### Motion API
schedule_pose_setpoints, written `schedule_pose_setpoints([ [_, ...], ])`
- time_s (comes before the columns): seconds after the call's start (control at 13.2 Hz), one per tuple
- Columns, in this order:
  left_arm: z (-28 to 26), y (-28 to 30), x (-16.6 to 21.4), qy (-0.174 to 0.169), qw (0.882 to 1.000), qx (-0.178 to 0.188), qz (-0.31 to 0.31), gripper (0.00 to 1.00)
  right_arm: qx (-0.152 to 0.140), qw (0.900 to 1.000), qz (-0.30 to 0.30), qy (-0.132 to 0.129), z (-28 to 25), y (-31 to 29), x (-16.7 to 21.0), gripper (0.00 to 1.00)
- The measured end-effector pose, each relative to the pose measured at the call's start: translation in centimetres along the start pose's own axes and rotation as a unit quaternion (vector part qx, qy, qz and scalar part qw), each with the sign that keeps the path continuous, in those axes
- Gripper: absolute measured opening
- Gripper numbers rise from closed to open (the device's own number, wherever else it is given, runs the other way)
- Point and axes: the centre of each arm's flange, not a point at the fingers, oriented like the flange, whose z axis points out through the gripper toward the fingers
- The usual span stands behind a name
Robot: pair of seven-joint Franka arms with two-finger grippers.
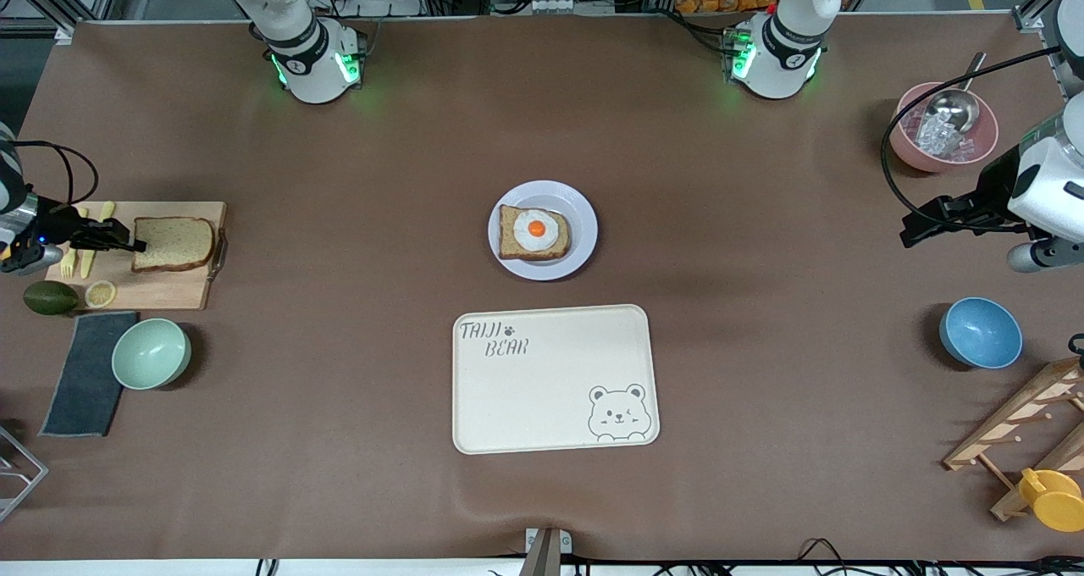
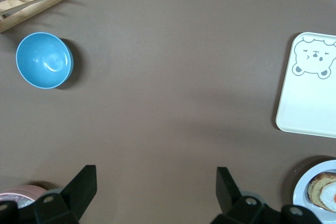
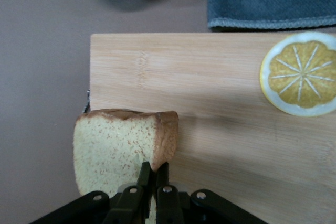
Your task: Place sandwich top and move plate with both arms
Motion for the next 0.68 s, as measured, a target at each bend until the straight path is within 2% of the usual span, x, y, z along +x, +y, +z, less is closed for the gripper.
schedule_pose_setpoints([
  [0.23, 0.1, 0.0, 0.1, -0.001, 1.0, 0.0, 0.0, 1.0, 0.034, 0.999, 0.03, -0.018, -1.8, -1.2, 1.2, 0.07],
  [0.68, 0.1, 0.0, 0.1, -0.001, 1.0, 0.0, 0.0, 1.0, 0.074, 0.995, 0.056, -0.044, -2.0, -2.6, 1.5, 0.07],
])
